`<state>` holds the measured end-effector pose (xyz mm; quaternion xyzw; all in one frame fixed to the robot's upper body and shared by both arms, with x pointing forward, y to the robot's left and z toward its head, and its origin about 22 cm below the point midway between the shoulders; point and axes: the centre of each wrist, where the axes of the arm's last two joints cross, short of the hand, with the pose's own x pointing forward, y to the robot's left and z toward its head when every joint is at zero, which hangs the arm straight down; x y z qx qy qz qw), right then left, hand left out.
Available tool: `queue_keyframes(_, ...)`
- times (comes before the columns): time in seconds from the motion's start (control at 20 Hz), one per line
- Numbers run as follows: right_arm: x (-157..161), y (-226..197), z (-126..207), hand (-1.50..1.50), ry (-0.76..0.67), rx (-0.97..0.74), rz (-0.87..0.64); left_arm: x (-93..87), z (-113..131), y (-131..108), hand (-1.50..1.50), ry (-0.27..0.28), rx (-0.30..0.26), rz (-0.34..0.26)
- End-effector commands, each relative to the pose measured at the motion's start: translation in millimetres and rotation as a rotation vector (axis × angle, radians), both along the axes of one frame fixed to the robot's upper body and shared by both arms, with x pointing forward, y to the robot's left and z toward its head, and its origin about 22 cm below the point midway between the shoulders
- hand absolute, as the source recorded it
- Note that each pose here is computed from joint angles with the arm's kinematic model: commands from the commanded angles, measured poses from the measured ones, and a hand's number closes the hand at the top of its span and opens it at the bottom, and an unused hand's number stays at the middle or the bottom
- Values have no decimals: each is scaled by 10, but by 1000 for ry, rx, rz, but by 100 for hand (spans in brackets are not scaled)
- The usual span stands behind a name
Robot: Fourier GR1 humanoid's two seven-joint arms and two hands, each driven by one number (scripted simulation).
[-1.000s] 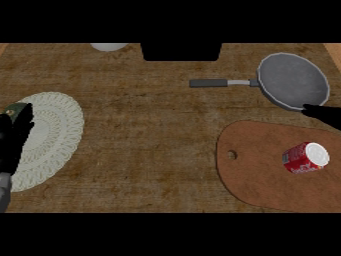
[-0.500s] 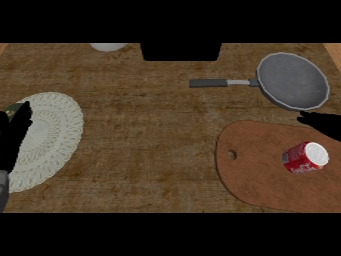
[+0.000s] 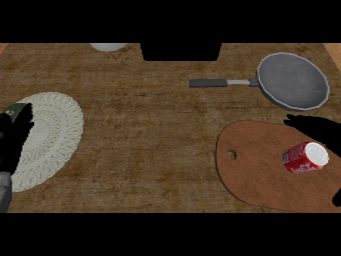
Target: Pick the can from the cutting board and place it in the pan
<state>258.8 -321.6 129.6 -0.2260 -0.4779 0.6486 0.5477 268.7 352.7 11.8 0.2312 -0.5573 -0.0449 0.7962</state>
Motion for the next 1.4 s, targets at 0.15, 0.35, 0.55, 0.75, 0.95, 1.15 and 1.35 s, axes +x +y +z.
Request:
queue_keyframes(0.15, 38, -112, -96, -150, 12, -8, 9, 23, 91, -99, 0, -12, -7, -3)
queue_keyframes(0.35, 67, 58, -271, -150, 25, 3, -5, -61, -150, 37, 0, -16, 25, -1)
queue_keyframes(0.55, 23, 71, -155, -150, 43, -50, -27, -106, -210, -57, 0, 1, 4, -1)
queue_keyframes(0.75, 230, 6, -267, -150, 37, -93, -47, -14, 28, -70, 0, -3, -4, -5)
queue_keyframes(0.95, 124, 29, -678, 150, -59, -80, 64, -105, 1, 17, 0, -8, 2, -10)
queue_keyframes(1.15, 242, 153, -487, 150, -129, -109, 42, 162, 128, 36, 0, -20, -10, -1)
queue_keyframes(1.35, 199, -65, -607, 150, -108, -84, 43, -18, -79, 55, 0, -5, 8, -2)
